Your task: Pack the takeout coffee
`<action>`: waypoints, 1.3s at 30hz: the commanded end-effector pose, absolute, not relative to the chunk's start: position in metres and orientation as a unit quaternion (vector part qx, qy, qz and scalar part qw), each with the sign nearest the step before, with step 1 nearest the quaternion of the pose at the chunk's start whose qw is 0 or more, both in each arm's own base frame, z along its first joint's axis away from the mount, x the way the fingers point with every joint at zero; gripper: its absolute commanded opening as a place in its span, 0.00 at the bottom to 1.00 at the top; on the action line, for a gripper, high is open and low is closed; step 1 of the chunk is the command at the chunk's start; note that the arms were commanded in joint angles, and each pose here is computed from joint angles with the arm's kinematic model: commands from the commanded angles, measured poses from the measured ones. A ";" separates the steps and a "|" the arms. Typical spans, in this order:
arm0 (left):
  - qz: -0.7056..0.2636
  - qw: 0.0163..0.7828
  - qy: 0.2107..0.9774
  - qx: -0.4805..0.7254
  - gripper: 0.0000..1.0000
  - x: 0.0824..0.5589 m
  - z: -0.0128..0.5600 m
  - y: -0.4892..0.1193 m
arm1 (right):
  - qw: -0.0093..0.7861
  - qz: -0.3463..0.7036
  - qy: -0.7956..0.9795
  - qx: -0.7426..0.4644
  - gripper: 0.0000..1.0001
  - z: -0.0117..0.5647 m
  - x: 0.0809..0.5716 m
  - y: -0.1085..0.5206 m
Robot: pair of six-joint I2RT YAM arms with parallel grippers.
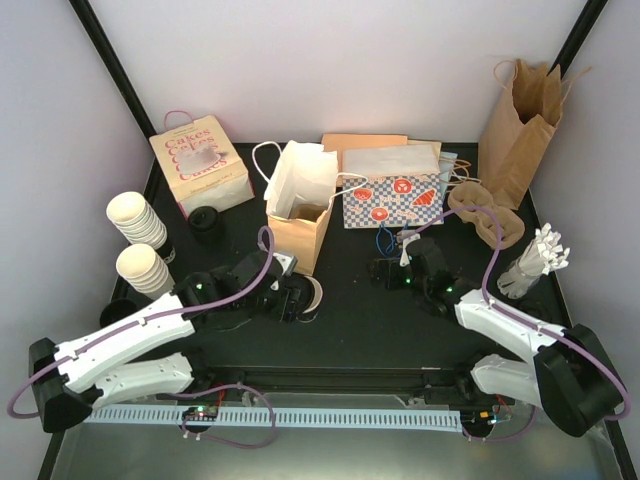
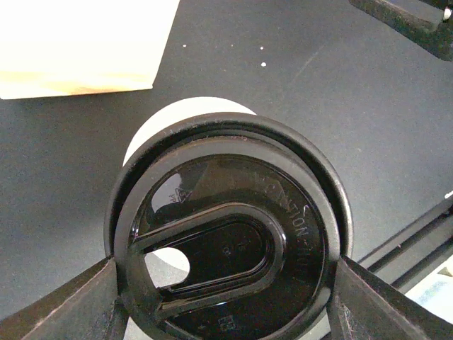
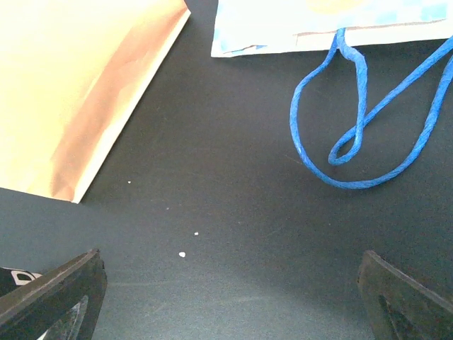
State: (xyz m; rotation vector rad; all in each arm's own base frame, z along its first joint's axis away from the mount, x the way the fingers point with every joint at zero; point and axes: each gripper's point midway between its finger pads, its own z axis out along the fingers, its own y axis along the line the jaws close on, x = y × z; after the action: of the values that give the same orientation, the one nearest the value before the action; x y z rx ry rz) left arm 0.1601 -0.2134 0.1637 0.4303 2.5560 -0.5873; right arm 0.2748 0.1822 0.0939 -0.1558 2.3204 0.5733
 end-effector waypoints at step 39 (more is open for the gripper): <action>-0.141 0.242 0.930 0.236 0.69 0.182 0.160 -0.241 | 0.372 0.230 0.897 -0.069 0.99 0.098 0.282 0.188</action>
State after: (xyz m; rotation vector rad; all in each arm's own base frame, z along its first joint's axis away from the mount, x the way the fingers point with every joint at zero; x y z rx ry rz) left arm 0.1813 -0.2356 0.1493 0.6164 2.5567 -0.3938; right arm 0.2733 0.1846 0.0874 -0.1706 2.3422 0.5801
